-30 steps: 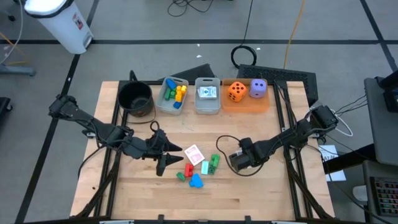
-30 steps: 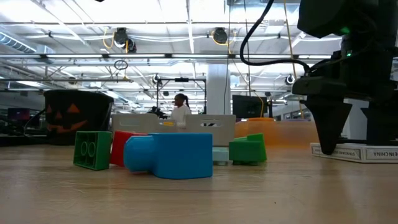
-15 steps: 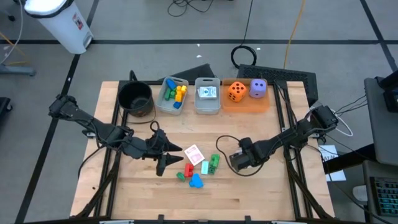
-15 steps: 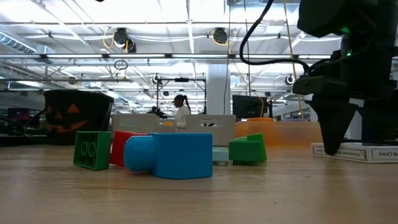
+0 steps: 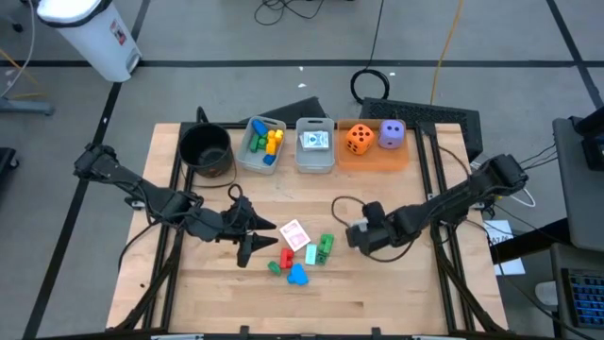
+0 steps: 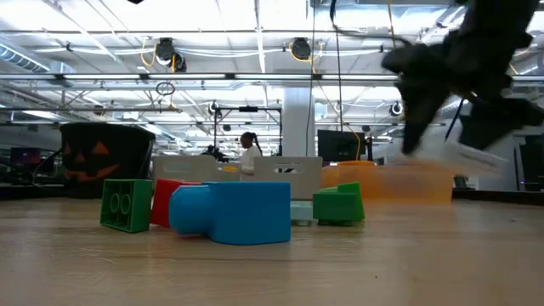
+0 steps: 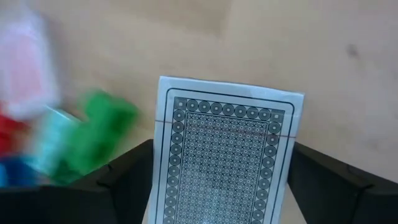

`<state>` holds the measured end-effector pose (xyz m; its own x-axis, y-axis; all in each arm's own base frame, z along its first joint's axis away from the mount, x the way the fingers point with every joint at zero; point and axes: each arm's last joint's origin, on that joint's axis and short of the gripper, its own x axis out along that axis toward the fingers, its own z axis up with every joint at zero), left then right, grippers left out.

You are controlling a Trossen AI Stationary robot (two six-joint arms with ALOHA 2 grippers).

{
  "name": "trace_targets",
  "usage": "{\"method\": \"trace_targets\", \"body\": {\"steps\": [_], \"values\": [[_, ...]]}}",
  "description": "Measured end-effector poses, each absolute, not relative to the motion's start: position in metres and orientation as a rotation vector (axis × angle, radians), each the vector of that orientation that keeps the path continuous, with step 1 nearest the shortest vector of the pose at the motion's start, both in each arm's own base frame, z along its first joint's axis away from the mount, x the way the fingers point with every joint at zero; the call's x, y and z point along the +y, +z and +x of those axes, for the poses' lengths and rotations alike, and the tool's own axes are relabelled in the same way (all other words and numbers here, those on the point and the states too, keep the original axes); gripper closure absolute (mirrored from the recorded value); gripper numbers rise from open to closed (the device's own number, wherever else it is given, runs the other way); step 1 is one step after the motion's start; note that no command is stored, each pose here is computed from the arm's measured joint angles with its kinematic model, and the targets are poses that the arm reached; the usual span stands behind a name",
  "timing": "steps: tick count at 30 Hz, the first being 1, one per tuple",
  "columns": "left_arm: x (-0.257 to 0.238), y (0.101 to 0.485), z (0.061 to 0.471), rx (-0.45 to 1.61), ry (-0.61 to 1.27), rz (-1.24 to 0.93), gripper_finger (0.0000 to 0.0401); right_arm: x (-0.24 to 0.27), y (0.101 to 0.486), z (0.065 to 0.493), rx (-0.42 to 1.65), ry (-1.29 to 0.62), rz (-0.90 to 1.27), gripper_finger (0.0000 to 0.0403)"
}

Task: Pick & Place Toys
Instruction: Put the black deck of cards into the right gray bin

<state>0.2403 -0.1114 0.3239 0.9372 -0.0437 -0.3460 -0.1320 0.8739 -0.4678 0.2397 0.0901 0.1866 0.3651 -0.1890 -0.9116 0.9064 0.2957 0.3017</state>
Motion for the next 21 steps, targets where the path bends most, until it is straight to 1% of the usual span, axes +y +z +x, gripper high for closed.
{"method": "trace_targets", "body": {"steps": [8, 11, 16, 21], "values": [[-0.109, 0.324, 0.242, 0.347, 0.055, -0.484, 0.0185, 0.072, 0.243, 0.245, 0.393, -0.746, 1.117, 0.0099], [-0.108, 0.323, 0.246, 0.337, 0.078, -0.430, 0.0185, 0.064, 0.266, 0.252, 0.201, -0.651, 1.145, 0.0098], [-0.107, 0.315, 0.259, 0.313, 0.133, -0.293, 0.0185, 0.053, 0.296, 0.268, -0.048, -0.486, 1.148, 0.0098], [-0.105, 0.308, 0.278, 0.257, 0.183, -0.190, 0.0185, 0.042, 0.308, 0.283, -0.225, -0.416, 1.166, 0.0098]]}}
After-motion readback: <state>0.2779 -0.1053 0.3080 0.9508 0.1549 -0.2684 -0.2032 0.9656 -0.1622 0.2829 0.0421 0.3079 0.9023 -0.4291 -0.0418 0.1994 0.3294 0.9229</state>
